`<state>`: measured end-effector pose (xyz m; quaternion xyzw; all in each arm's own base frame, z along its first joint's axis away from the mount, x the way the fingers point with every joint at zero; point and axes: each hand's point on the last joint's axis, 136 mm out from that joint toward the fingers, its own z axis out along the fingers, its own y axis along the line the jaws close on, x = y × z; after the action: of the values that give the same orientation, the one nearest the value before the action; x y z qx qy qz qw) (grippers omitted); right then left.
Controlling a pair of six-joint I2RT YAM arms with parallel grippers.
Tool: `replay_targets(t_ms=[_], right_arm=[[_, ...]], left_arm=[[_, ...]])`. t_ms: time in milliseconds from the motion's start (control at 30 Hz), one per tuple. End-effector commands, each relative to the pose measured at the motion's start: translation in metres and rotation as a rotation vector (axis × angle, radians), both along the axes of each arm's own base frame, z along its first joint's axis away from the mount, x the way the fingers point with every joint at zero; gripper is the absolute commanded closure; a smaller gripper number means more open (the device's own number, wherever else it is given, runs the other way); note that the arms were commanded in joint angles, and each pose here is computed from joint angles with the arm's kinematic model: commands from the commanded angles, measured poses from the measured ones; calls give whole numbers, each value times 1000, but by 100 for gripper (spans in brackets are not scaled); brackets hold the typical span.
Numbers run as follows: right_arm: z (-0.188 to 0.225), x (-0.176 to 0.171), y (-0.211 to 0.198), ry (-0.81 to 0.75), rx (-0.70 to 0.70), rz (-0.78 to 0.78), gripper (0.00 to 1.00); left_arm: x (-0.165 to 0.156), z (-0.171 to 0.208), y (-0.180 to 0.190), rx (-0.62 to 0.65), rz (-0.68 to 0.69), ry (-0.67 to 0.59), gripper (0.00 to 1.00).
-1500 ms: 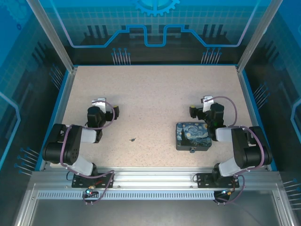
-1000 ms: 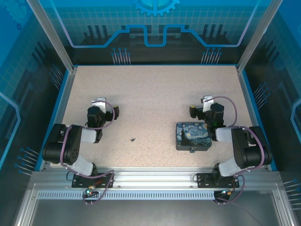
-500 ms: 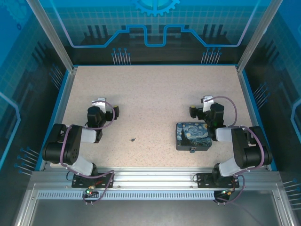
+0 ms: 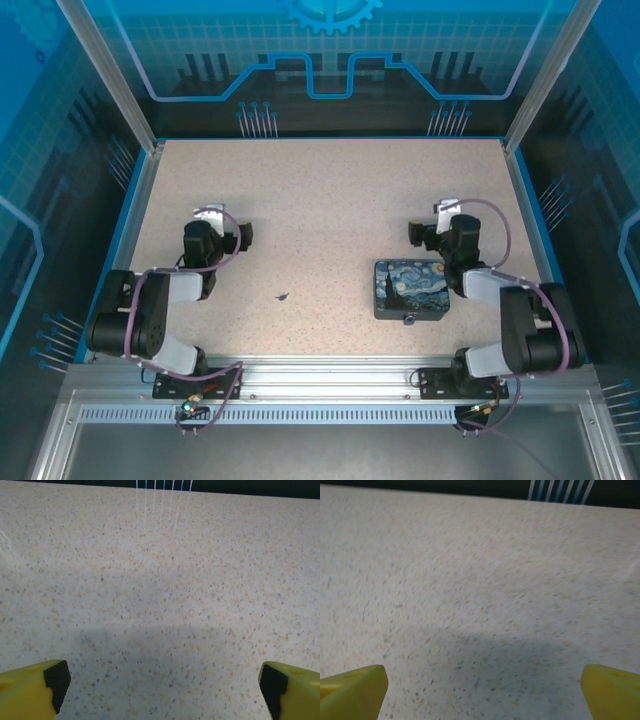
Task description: Unlock the padlock with the key
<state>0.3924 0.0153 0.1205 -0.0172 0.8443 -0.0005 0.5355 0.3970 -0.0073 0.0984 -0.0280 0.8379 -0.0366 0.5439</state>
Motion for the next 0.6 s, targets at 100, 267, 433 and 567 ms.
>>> replay_targets(t_ms=[100, 267, 433, 567], right_arm=[[35, -21, -44, 216, 265, -381, 0], [32, -50, -17, 406, 361, -307, 0], [34, -105, -15, 531, 416, -380, 0], [21, -152, -15, 641, 446, -456, 0]], left_arm=[[8, 71, 10, -72, 83, -76, 1], [-3, 100, -13, -303, 90, 73, 1], [-32, 98, -80, -376, -53, 298, 1], [-65, 90, -139, -424, -163, 420, 1]])
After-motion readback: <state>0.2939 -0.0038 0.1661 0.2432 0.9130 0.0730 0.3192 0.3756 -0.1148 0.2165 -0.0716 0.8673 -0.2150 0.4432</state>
